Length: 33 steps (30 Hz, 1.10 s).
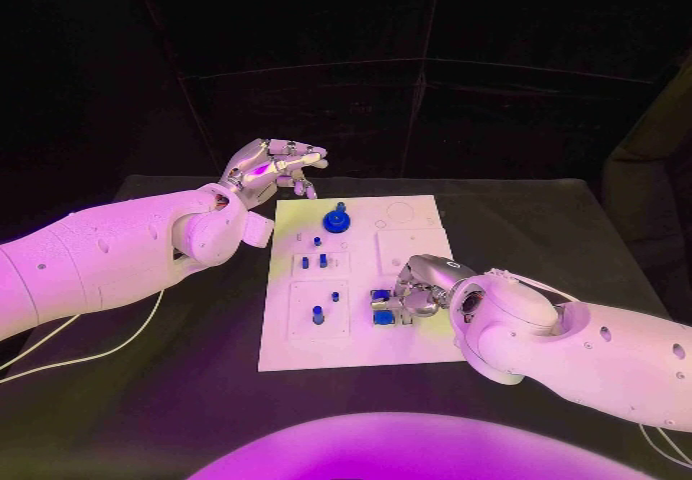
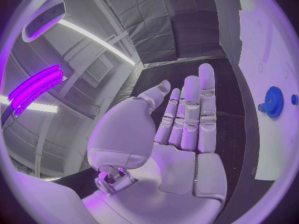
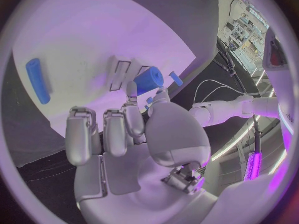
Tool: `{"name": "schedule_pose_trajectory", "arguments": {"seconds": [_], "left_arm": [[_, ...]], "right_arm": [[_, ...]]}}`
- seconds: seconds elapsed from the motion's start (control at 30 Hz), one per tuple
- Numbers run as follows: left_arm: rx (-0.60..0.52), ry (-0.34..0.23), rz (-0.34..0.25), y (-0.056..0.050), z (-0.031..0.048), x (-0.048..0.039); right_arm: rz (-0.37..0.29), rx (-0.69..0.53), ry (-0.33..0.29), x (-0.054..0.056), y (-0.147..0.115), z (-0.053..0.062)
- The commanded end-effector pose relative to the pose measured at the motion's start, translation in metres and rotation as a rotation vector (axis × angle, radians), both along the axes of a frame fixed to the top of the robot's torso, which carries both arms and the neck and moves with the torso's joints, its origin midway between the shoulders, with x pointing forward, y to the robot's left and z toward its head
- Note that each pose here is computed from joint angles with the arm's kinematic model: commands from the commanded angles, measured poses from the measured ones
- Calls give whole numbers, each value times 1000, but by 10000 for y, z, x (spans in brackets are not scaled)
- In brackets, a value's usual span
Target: Assemble the parts on the task board
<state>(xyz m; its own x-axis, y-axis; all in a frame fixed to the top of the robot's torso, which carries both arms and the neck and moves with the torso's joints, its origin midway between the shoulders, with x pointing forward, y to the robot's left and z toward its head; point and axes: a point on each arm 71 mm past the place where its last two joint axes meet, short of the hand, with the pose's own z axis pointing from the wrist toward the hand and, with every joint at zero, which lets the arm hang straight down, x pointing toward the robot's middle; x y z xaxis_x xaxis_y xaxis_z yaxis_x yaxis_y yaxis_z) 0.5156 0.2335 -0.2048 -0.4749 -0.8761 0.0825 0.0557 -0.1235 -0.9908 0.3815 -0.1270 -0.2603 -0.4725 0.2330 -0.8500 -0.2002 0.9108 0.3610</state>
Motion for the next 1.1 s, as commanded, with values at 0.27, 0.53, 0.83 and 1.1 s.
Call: {"name": "schedule_pose_trajectory", "arguments": {"seconds": [0.27, 0.53, 0.83, 1.1], "left_arm": [[-11, 1, -13, -15, 12, 3], [-10, 1, -12, -12, 11, 6], [-8, 3, -11, -10, 7, 11], [-8, 4, -11, -14, 5, 12]], "right_arm": [[-9, -1, -40, 16, -14, 34], [41, 7, -44, -37, -17, 67], [64, 5, -43, -57, -31, 75], [57, -10, -41, -8, -41, 37]]}}
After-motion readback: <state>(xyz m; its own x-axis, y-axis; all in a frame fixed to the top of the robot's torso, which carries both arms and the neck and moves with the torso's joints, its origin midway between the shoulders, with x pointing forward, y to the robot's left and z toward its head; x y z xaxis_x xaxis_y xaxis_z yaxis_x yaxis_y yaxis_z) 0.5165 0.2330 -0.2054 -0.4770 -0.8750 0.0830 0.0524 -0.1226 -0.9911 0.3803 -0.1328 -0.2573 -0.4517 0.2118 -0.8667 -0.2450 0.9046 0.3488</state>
